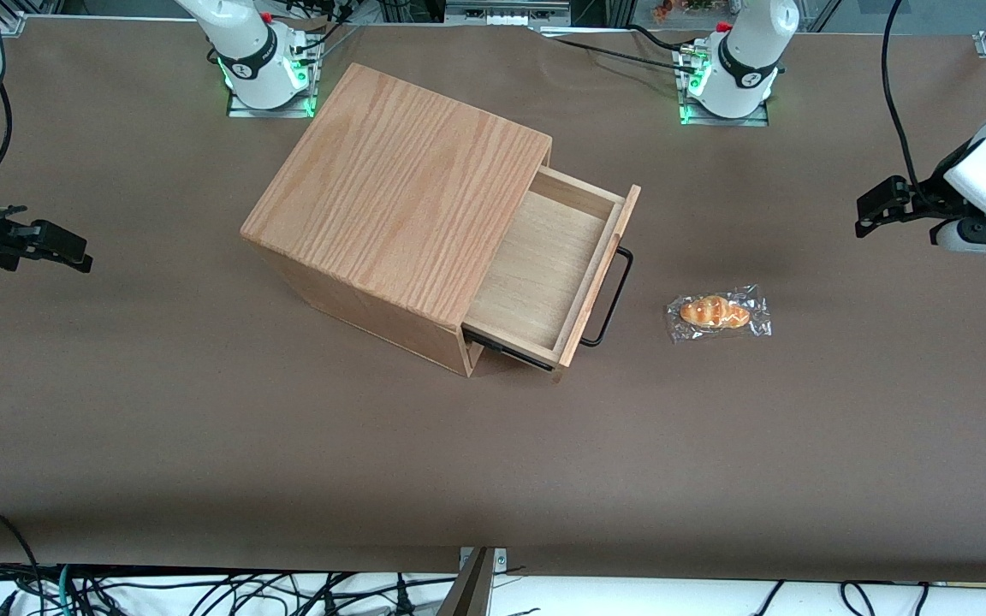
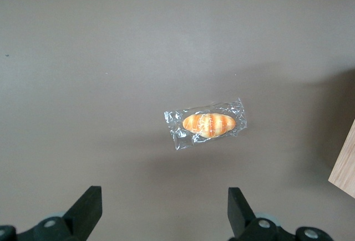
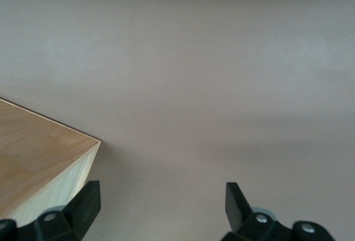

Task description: Open top drawer with left arm

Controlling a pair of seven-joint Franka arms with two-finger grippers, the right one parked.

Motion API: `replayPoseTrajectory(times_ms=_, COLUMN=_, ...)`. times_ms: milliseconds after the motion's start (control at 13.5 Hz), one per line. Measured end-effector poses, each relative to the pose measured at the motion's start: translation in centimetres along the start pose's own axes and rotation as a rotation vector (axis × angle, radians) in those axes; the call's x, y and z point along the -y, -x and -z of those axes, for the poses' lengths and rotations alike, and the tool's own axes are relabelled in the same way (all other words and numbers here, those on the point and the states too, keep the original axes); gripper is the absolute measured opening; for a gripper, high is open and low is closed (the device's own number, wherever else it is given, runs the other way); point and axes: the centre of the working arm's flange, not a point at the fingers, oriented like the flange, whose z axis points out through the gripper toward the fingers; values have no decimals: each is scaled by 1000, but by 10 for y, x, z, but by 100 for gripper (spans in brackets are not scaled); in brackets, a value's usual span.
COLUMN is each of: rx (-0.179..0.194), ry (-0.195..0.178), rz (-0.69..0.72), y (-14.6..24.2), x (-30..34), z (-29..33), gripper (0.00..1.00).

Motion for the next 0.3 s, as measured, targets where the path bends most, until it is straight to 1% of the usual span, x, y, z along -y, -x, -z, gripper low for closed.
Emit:
replayPoseTrajectory(times_ms=149, rx=7, ry=0, rz=-9, y=0, x=-5, z=-2, gripper=100)
replayPoseTrajectory(times_ms=297, rx=24, ry=1, rz=-22, y=2, x=-12, z=-4, gripper=100)
